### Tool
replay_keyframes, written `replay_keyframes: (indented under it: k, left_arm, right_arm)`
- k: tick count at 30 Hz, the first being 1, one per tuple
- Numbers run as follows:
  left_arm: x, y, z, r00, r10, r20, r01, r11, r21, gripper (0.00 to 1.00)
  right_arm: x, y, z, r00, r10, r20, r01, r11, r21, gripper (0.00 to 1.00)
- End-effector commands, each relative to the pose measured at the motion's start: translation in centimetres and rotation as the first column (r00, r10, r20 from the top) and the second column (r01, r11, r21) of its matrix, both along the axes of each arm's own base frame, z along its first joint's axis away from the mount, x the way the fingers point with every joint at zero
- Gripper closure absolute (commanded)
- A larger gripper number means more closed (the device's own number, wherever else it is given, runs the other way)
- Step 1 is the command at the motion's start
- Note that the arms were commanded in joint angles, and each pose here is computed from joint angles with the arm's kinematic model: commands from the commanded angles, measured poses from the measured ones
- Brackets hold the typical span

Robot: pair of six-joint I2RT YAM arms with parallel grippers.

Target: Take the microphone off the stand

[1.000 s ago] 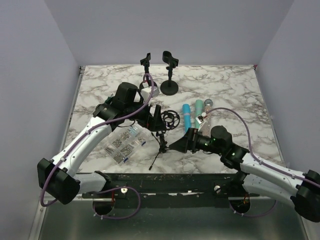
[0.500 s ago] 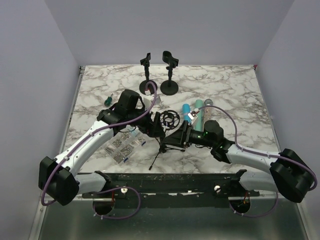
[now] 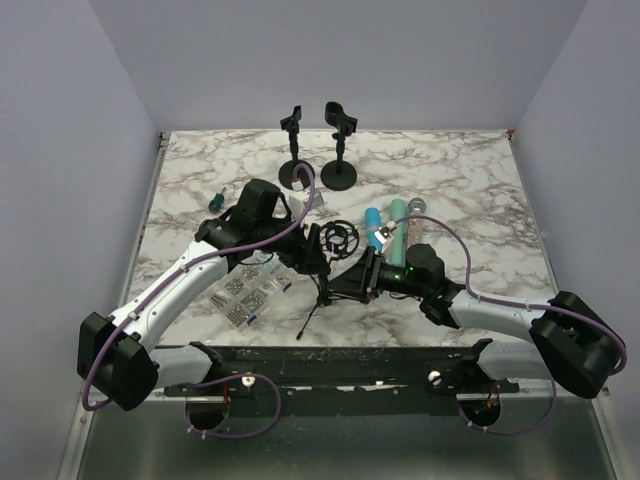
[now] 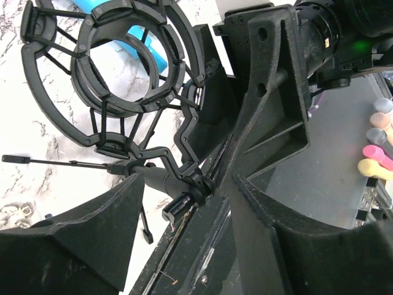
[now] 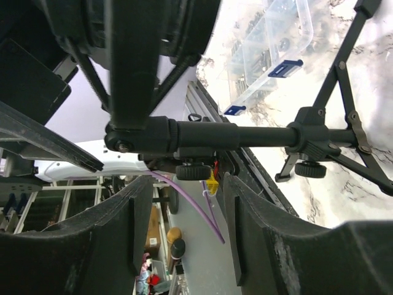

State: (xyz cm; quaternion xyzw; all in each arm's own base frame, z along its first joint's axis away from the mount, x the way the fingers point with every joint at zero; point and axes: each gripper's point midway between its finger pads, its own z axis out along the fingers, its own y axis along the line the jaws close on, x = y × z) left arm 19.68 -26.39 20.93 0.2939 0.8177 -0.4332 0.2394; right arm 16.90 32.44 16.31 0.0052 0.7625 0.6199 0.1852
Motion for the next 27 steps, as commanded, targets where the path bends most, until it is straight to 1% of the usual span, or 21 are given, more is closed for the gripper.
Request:
replay_keyframes:
  k: [1,3,9,12,21,24,27]
  left_arm:
    - [-0.5,-0.6,0.0,0.999,-0.044,-0.002,0.044,0.999,-0.022,0.44]
    - [-0.6,-0.7,0.0,0.999,-0.047,-0.002,0.046,0.999,-0.021,0.44]
    - [-0.6,-0.7,-0.1,0.999,-0.045,-0.002,0.045,0.999,-0.014,0.46]
    - [-0.7,-0.7,-0.2,0.999,-0.046,-0.004,0.046,0.999,-0.010,0.47]
    - [-0.8,-0.9,-0.5,0.999,-0.053,-0.014,0.053,0.999,-0.003,0.53]
    - [-0.8,-0.9,-0.8,0.998,-0.053,-0.022,0.053,0.999,0.004,0.55]
    - [-0.8,-1.0,-1.0,0.998,-0.056,-0.030,0.056,0.998,0.011,0.58]
  right_arm:
    - [-0.3,-0.2,-0.4,1.000,0.011,0.022,-0.011,1.000,0.000,0.45]
    - [-0.1,-0.1,-0.3,1.000,0.013,0.025,-0.013,1.000,0.004,0.46]
    - [0.1,0.4,-0.1,0.999,0.025,0.026,-0.026,0.999,0.027,0.54]
    - [0.0,0.4,-0.3,0.999,0.031,0.021,-0.032,0.999,0.030,0.56]
    - [0.2,0.4,-0.4,0.998,0.023,0.050,-0.023,1.000,0.004,0.64]
    - [0.6,0.3,-0.8,0.997,0.010,0.074,-0.007,0.999,-0.031,0.73]
    - [0.9,0.2,-1.6,0.995,-0.007,0.095,0.015,0.996,-0.086,0.78]
